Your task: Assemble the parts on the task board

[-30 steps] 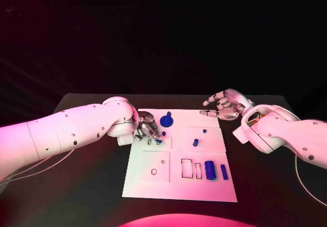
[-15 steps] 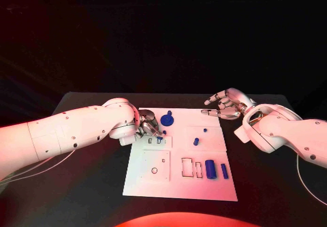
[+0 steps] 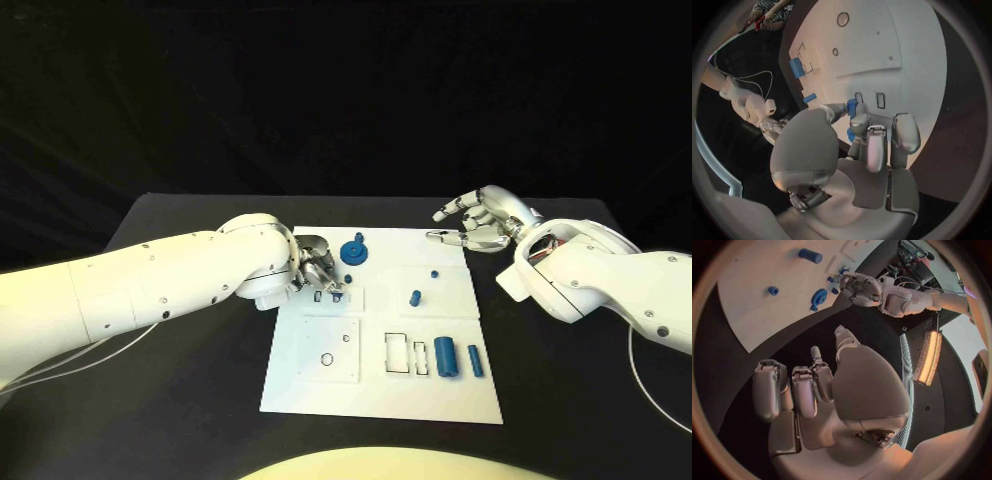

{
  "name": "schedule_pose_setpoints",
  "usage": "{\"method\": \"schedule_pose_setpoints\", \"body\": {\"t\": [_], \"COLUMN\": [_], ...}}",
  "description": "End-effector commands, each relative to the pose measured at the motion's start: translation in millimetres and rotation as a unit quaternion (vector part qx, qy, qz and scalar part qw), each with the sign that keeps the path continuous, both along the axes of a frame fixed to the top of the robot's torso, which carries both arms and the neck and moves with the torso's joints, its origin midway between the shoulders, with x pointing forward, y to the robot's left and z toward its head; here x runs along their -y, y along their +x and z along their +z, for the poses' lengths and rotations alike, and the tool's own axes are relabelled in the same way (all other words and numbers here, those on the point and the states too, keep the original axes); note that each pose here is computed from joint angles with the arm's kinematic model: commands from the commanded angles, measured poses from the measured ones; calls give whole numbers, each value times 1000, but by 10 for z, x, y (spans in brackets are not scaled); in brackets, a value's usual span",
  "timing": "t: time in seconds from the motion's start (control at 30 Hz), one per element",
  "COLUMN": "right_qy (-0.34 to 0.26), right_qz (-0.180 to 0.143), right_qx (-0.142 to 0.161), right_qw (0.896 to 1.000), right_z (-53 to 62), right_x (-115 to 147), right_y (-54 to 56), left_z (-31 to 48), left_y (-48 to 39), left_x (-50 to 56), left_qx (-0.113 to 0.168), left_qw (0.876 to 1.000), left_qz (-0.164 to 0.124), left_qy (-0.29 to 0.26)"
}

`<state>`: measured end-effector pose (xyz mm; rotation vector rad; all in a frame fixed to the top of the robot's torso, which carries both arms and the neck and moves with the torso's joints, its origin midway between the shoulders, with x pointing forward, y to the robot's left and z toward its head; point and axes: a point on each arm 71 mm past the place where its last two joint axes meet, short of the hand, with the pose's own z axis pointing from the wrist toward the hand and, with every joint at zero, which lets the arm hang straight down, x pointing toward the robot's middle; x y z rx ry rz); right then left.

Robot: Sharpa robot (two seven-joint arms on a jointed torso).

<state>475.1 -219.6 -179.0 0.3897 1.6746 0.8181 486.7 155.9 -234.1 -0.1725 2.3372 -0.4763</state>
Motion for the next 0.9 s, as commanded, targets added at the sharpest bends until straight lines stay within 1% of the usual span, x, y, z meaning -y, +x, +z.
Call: {"method": "schedule_pose_setpoints", "body": {"t": [0.03, 0.27, 0.57, 0.9], "right_qy": [-5, -5, -5, -5], "right_qz": [10, 10, 11, 11], "right_qx": [1, 0, -1, -1], "right_qw": [1000, 1000, 1000, 1000], "right_z": [-5, -7, -10, -11], "right_x": [-14, -14, -14, -12], "right_y": [-5, -5, -4, -4], "left_z": [-8, -29, -50, -62], "left_y": [1, -12, -52, -73], "left_x": [7, 3, 5, -5], "left_qx": [10, 5, -4, -14], "left_qw": [1000, 1000, 1000, 999], "left_qz": [-6, -11, -20, -26], "left_qy": [10, 15, 19, 22]}}
